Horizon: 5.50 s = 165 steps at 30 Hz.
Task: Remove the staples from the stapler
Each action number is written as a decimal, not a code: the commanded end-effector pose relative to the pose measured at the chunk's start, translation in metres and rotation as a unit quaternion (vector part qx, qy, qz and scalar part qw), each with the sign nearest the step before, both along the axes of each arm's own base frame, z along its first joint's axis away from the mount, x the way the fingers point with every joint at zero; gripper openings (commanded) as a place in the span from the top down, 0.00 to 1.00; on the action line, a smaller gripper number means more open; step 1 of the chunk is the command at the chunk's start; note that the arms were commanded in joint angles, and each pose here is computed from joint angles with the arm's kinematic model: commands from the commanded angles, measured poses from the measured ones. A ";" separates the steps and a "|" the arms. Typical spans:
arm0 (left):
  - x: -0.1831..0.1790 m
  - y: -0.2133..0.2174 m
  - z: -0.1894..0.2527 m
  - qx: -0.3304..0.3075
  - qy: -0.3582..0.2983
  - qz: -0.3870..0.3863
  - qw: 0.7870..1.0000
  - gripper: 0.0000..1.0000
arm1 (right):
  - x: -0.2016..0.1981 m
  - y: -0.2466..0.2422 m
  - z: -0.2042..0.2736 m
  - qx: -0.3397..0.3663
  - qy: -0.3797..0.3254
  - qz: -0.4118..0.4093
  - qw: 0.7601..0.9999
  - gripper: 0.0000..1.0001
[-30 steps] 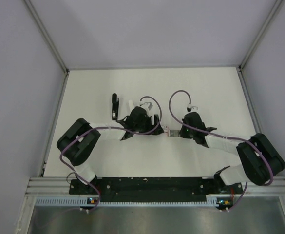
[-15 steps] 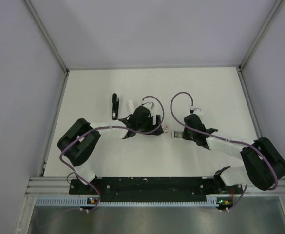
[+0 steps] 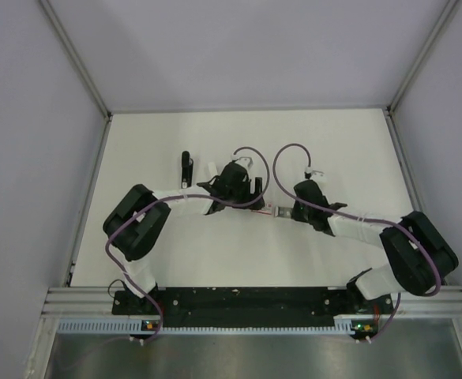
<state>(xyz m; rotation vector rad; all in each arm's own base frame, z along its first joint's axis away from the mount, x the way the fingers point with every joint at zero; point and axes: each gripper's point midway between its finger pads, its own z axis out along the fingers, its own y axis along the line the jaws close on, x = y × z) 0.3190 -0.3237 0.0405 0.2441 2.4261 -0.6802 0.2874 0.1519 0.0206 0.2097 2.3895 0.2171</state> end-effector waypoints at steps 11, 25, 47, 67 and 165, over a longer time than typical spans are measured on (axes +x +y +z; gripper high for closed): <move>-0.005 0.001 -0.024 0.018 0.037 -0.008 0.999 0.16 | 0.021 0.013 0.004 0.029 -0.015 -0.029 0.999 1.00; -0.008 -0.011 -0.030 -0.013 0.050 -0.014 0.999 0.18 | 0.022 0.019 -0.001 0.037 -0.010 -0.023 0.999 1.00; -0.017 -0.022 -0.035 -0.015 0.057 -0.022 0.998 0.19 | 0.029 0.045 0.000 0.071 -0.014 0.020 0.997 1.00; -0.026 -0.041 -0.027 -0.028 0.053 -0.033 0.998 0.20 | 0.032 0.079 0.006 0.113 -0.006 0.041 0.993 1.00; -0.034 -0.056 -0.045 0.071 0.030 -0.062 0.995 0.23 | 0.000 -0.019 0.036 -0.004 -0.028 -0.014 1.000 0.68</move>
